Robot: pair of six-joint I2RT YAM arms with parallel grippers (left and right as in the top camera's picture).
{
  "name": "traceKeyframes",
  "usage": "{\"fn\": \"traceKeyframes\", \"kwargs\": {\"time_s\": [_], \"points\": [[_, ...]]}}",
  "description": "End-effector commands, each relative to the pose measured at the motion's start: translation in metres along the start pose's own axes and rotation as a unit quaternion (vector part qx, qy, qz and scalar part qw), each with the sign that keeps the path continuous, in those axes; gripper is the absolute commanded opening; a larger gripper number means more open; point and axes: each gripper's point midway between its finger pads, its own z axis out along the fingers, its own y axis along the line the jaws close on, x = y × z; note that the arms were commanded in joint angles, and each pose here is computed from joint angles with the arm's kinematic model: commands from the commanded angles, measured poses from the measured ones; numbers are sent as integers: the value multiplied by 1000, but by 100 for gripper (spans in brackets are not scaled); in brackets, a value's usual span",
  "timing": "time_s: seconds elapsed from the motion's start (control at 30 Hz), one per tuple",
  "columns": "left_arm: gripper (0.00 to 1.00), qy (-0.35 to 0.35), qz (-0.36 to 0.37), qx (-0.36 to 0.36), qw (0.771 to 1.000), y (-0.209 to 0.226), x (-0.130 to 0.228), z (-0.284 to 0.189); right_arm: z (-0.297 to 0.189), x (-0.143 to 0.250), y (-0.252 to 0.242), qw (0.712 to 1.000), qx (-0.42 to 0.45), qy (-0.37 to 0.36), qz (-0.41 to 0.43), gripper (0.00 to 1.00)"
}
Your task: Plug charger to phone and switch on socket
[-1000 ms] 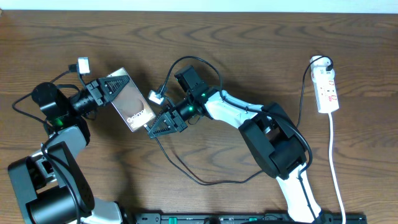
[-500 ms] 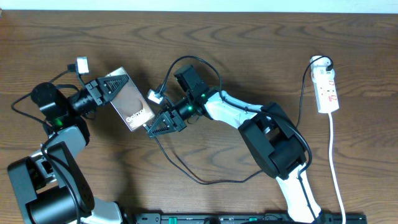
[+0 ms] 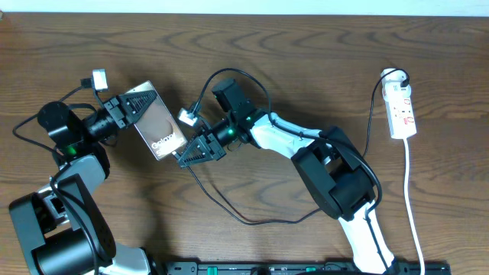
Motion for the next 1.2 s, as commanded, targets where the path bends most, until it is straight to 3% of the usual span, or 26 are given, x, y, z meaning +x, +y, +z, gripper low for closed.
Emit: {"fn": "traceKeyframes", "kwargs": {"time_s": [0.0, 0.87, 1.17], "points": [[7, 34, -6, 22, 999, -9, 14, 2, -2, -8, -4, 1000, 14, -7, 4, 1], [7, -7, -36, -5, 999, 0, 0, 3, -8, -24, -17, 998, 55, -34, 20, 1], [7, 17, -26, 8, 999, -7, 11, 19, -4, -39, -13, 997, 58, -50, 14, 1]]}}
